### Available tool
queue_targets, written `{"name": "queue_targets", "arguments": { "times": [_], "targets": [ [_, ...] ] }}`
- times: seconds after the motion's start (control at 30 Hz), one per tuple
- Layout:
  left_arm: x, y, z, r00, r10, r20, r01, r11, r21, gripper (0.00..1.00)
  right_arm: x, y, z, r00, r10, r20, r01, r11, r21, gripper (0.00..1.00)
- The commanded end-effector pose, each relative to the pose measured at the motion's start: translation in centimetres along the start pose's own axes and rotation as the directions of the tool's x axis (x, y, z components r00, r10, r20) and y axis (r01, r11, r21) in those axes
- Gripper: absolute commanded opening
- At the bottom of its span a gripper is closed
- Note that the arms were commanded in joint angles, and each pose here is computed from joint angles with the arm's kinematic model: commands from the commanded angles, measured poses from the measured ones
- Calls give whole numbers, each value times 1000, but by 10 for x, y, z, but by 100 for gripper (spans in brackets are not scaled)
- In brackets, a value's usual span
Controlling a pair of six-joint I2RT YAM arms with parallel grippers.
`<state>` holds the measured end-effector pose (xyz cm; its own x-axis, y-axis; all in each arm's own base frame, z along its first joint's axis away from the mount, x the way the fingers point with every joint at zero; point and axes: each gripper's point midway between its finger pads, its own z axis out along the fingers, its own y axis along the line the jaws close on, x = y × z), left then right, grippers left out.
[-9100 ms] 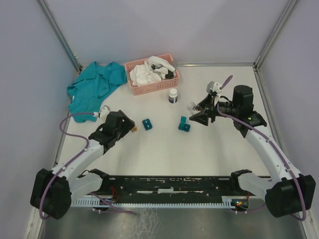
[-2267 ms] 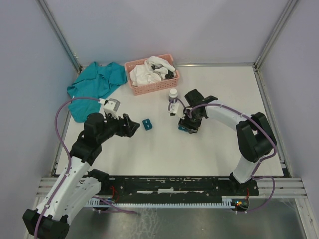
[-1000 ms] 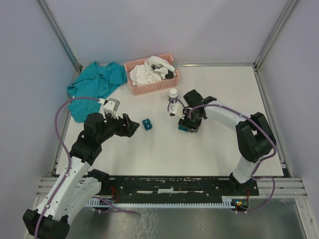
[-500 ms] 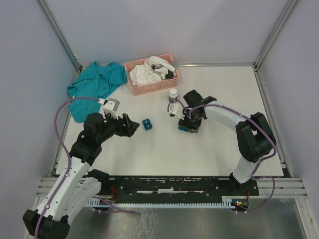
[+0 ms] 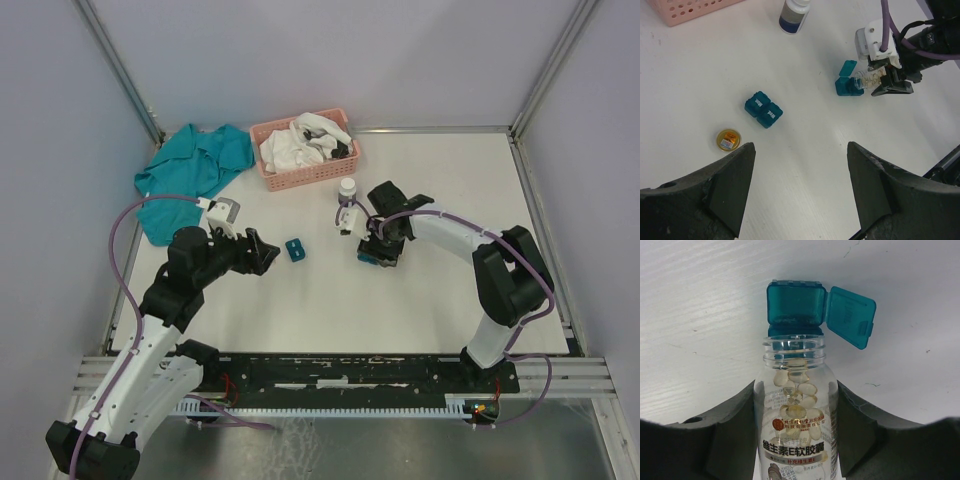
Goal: Sort the pills into containers
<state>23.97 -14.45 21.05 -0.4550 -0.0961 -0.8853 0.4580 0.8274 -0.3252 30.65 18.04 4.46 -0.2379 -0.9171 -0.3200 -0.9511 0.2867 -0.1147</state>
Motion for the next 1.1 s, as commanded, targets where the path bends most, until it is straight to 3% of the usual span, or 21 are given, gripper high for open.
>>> {"name": "queue_targets", "arguments": {
  "times": [0.0, 0.1, 0.17, 0.27, 0.37, 0.47, 0.53, 0.63, 0.73, 0.8, 0.9, 1.0, 1.07],
  "targets": [
    [-12, -5, -1, 998, 37, 51, -39, 999, 32, 81, -15, 0, -14, 998, -3, 68, 4, 1000, -24, 1],
    [-11, -5, -1, 998, 37, 49, -38, 999, 32, 81, -7, -20, -13, 1000, 5, 26, -7, 994, 105, 1],
    [-11, -5, -1, 998, 37, 51, -39, 999, 32, 81, -15, -3, -14, 998, 6, 62, -5, 1000, -12, 1],
    [-11, -5, 0, 998, 36, 46, -37, 999, 33, 81, -10, -22, -11, 1000, 0, 17, -2, 993, 121, 1],
    [-12, -5, -1, 998, 37, 50, -39, 999, 32, 81, -13, -3, -12, 999, 1, 43, -1, 1000, 8, 1],
    [-11, -5, -1, 998, 36, 48, -38, 999, 33, 81, -10, -24, -13, 1000, 0, 18, -3, 991, 134, 1],
    [-11, -4, -1, 998, 36, 51, -38, 999, 31, 81, -15, -4, -13, 999, -14, 44, 13, 1000, 17, 1],
    [-11, -5, -1, 998, 36, 47, -37, 999, 33, 81, -7, -22, -11, 1000, -19, -9, 20, 991, 132, 1],
    [-12, -5, -1, 998, 37, 53, -39, 999, 33, 81, -19, -3, -15, 997, -41, 60, 39, 999, 31, 1],
    [-12, -5, -1, 998, 37, 51, -39, 999, 33, 81, -12, -21, -14, 1000, -28, 15, 25, 989, 146, 1],
    [-12, -5, -1, 998, 37, 52, -39, 999, 34, 81, -18, -4, -15, 999, -17, 51, 16, 1000, 19, 1],
    [-11, -4, -1, 998, 36, 50, -38, 999, 32, 81, -12, -22, -15, 1000, -27, 11, 25, 989, 147, 0],
    [-12, -5, -2, 998, 37, 54, -39, 999, 32, 81, -16, -8, -15, 999, -23, 37, 21, 999, 48, 1]
  ]
}}
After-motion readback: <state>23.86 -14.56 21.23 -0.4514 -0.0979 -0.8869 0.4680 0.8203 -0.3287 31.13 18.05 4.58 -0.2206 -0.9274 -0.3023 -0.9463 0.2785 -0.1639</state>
